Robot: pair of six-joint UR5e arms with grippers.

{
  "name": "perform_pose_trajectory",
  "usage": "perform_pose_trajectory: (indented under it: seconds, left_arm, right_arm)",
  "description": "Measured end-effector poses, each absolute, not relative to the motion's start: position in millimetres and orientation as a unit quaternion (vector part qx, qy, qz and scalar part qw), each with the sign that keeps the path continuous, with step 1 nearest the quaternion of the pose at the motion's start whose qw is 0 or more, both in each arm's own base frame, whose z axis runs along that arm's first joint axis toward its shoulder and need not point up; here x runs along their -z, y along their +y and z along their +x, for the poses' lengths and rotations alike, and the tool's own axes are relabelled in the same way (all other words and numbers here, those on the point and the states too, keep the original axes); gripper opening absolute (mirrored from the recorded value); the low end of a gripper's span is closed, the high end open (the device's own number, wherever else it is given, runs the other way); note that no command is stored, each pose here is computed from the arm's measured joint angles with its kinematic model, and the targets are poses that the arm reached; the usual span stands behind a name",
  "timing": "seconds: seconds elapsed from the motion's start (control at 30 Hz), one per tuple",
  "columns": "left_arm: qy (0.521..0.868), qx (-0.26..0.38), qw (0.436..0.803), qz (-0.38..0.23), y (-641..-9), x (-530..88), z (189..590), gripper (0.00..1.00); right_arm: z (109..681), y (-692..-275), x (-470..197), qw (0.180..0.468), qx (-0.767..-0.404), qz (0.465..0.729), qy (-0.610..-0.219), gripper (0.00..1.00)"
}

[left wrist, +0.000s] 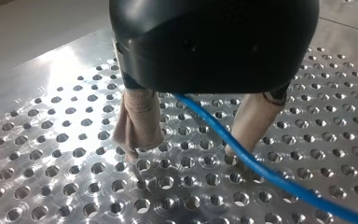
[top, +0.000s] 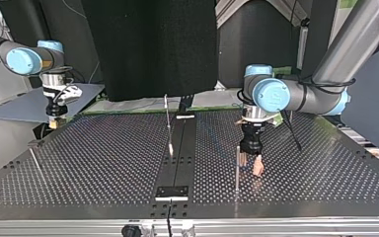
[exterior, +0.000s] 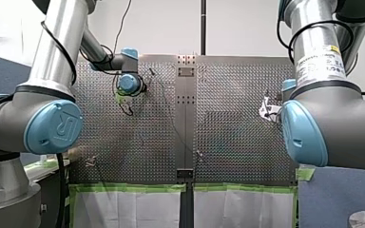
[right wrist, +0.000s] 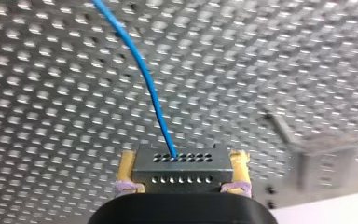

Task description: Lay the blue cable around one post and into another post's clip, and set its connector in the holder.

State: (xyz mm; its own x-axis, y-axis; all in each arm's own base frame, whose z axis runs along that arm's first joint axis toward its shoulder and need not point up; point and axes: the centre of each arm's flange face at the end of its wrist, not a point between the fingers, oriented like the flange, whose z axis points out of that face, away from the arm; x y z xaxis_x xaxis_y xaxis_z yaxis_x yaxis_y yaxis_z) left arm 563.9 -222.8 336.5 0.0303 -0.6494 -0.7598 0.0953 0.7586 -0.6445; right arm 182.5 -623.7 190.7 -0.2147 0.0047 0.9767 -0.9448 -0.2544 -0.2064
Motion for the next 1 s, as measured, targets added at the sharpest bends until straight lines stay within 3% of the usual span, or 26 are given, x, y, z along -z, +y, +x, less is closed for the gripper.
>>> perform_pose_trajectory:
  seconds: [0.5, 1.0]
  left_arm:
    - [0.640, 0.272, 0.684, -0.219, -220.3, -336.4, 564.9, 1.00]
    - [0.640, 0.272, 0.685, -0.219, -219.1, -336.5, 565.4, 1.00]
  right_arm:
    - [157.2, -618.9, -261.0, 0.428, -0.617, 0.483, -0.451, 0.00]
    - [147.5, -641.7, -221.9, 0.422, -0.591, 0.501, -0.471, 0.00]
